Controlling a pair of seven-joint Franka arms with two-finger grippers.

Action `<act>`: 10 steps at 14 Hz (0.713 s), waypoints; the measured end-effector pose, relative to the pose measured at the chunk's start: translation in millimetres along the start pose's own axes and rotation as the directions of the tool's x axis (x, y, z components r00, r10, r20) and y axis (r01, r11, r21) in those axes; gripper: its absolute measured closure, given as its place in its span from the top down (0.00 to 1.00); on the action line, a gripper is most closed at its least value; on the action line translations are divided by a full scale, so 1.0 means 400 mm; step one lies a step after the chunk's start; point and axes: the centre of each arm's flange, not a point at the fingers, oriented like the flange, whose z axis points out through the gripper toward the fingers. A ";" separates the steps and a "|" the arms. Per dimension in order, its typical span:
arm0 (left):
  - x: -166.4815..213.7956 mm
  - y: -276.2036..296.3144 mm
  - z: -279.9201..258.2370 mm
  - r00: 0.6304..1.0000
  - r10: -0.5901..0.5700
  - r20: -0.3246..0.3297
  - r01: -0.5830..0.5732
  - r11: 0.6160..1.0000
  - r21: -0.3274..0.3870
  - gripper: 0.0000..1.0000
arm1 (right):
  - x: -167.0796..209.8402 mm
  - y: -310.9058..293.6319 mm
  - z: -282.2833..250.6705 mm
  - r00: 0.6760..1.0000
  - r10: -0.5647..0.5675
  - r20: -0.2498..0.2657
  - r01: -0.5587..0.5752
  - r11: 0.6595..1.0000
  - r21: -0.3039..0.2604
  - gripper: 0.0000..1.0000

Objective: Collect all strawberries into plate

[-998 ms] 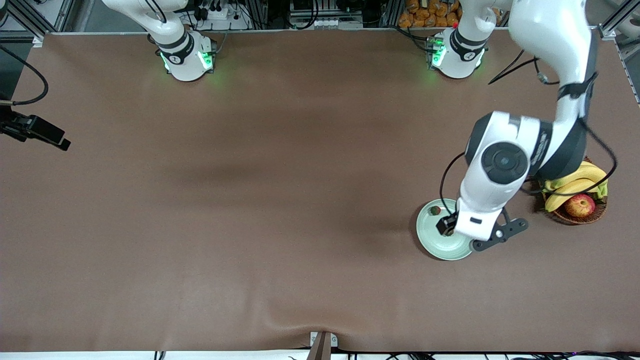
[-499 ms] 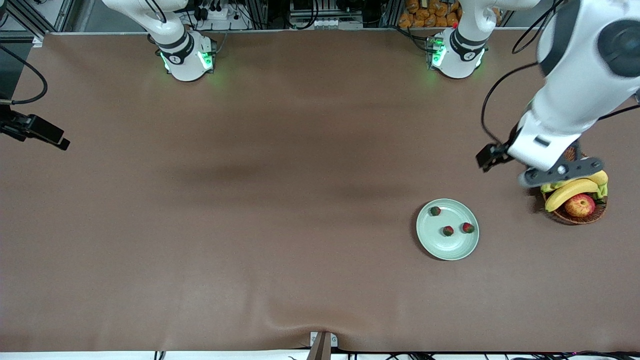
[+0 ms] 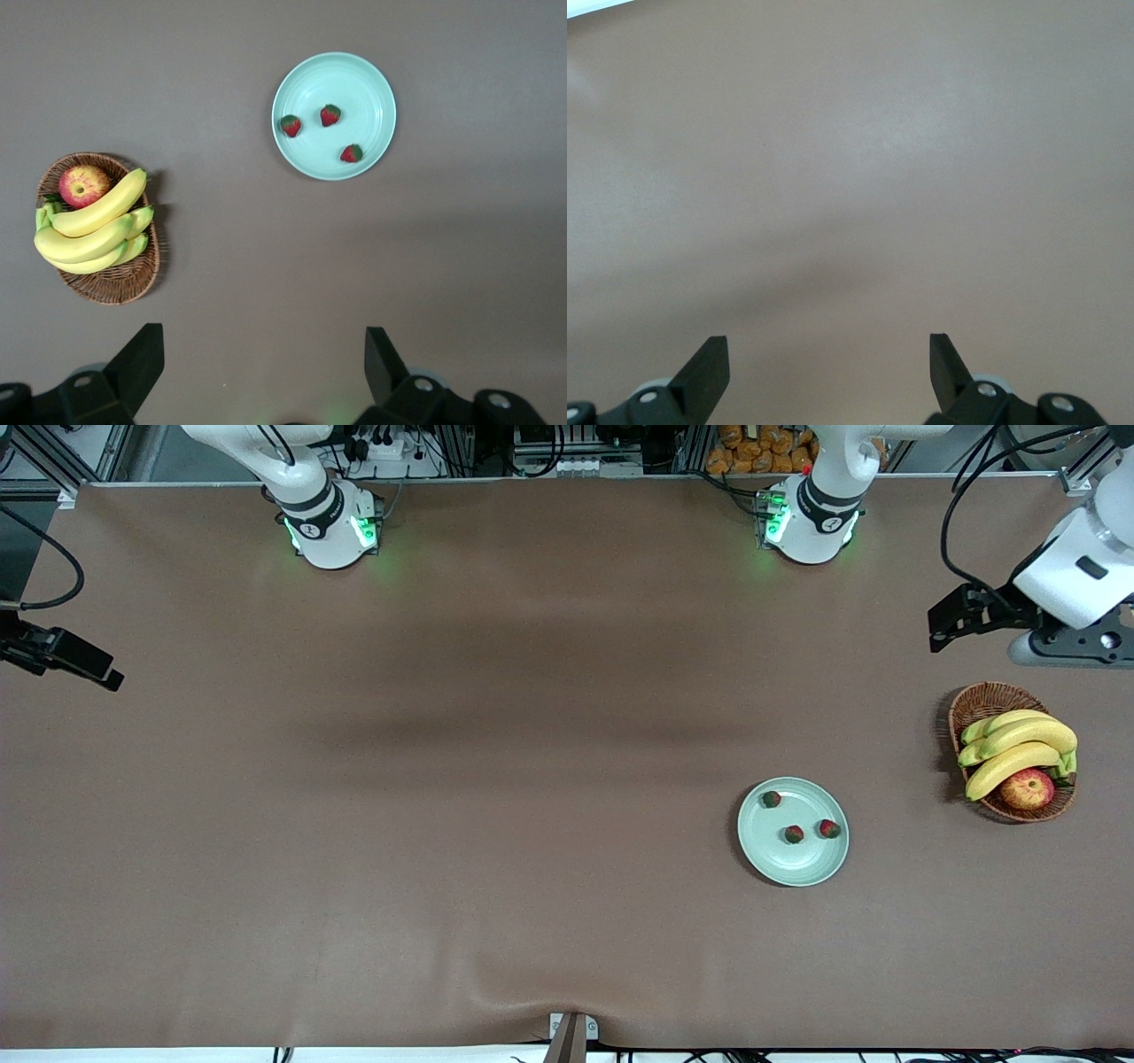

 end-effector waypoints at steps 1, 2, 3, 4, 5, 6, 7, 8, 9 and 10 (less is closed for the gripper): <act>-0.006 -0.008 -0.005 1.000 0.005 0.005 -0.005 1.000 0.000 1.00 | 0.000 0.000 0.000 1.000 0.000 0.000 0.000 1.000 0.000 1.00; -0.010 -0.014 -0.013 1.000 0.003 0.007 -0.003 1.000 0.000 1.00 | 0.000 0.000 0.000 1.000 0.000 0.000 0.000 1.000 0.000 1.00; -0.012 -0.018 -0.021 1.000 0.001 0.004 -0.001 1.000 0.000 1.00 | 0.000 0.000 0.000 1.000 0.000 0.000 0.000 1.000 0.000 1.00; -0.013 -0.020 -0.028 1.000 -0.001 0.001 0.001 1.000 -0.001 1.00 | 0.000 0.000 0.000 1.000 0.000 0.000 0.000 1.000 0.000 1.00; -0.013 -0.021 -0.031 1.000 -0.001 -0.002 0.001 1.000 -0.001 1.00 | 0.000 0.000 0.000 1.000 0.000 0.001 0.000 1.000 0.000 1.00; -0.013 -0.021 -0.035 1.000 -0.001 -0.004 0.001 1.000 -0.001 1.00 | 0.000 0.000 0.000 1.000 0.000 0.001 0.000 1.000 0.000 1.00; -0.014 -0.021 -0.037 1.000 -0.001 -0.006 0.001 1.000 -0.001 1.00 | 0.000 0.000 0.000 1.000 0.000 0.001 0.000 1.000 0.000 1.00; -0.014 -0.022 -0.038 1.000 -0.002 -0.008 0.002 1.000 -0.001 1.00 | 0.000 0.000 0.000 1.000 0.000 0.001 0.000 1.000 0.000 1.00; -0.014 -0.023 -0.039 1.000 -0.003 -0.008 0.003 1.000 -0.002 1.00 | 0.000 0.000 0.000 1.000 0.000 0.001 0.000 1.000 0.000 1.00; -0.014 -0.025 -0.039 1.000 -0.004 -0.008 0.004 1.000 -0.002 1.00 | 0.000 0.000 0.000 1.000 0.000 0.001 0.000 1.000 0.000 1.00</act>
